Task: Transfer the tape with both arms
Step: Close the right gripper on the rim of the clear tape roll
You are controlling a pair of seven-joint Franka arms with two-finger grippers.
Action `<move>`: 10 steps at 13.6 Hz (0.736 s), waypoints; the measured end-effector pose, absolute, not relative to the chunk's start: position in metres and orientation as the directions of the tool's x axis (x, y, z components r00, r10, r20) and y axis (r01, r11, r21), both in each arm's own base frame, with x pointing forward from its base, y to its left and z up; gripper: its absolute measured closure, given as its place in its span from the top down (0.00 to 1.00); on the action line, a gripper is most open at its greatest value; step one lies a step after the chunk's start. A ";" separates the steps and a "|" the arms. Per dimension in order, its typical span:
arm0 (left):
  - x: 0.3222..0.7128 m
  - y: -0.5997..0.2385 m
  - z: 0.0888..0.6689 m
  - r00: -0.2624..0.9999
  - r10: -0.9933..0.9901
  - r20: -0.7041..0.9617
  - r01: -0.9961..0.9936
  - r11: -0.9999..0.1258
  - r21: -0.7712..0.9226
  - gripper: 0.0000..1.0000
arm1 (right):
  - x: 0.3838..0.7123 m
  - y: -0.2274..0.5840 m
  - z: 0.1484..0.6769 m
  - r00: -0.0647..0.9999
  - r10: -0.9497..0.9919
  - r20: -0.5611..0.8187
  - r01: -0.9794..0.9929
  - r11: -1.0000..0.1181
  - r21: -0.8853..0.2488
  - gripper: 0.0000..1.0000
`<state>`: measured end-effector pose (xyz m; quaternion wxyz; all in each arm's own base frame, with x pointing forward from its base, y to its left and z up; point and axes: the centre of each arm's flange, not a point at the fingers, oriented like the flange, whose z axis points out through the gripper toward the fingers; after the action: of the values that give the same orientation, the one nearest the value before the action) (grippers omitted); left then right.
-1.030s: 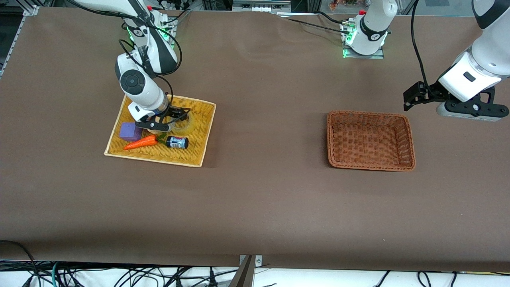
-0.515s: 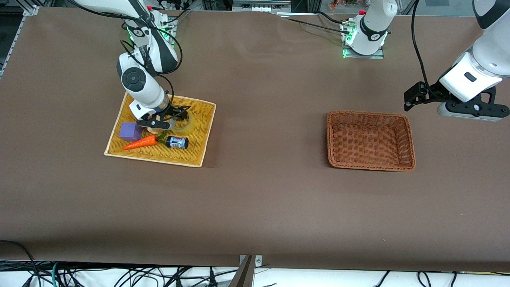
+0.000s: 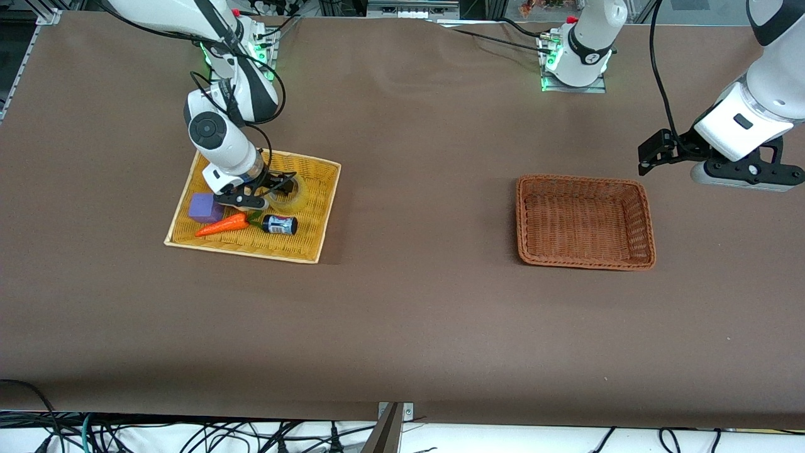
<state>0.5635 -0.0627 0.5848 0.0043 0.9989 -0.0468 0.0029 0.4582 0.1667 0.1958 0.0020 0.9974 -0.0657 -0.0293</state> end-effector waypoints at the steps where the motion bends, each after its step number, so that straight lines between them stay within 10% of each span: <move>1: 0.563 -0.063 0.585 0.996 -0.094 0.006 -0.094 -0.996 0.008 1.00 | 0.458 0.167 0.196 0.990 -0.131 -0.058 -0.131 -0.991 0.008 1.00; 3: 0.563 -0.063 0.585 0.996 -0.094 0.006 -0.094 -0.996 0.008 1.00 | 0.458 0.167 0.196 0.990 -0.130 -0.058 -0.130 -0.992 0.008 0.96; 10: 0.563 -0.063 0.585 0.996 -0.093 0.006 -0.094 -0.996 0.008 1.00 | 0.464 0.167 0.201 0.991 -0.129 -0.040 -0.129 -0.992 -0.001 0.22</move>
<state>0.5635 -0.0627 0.5848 0.0043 0.9989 -0.0468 0.0029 0.4639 0.1675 0.2005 -0.0017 0.9977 -0.0648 -0.0200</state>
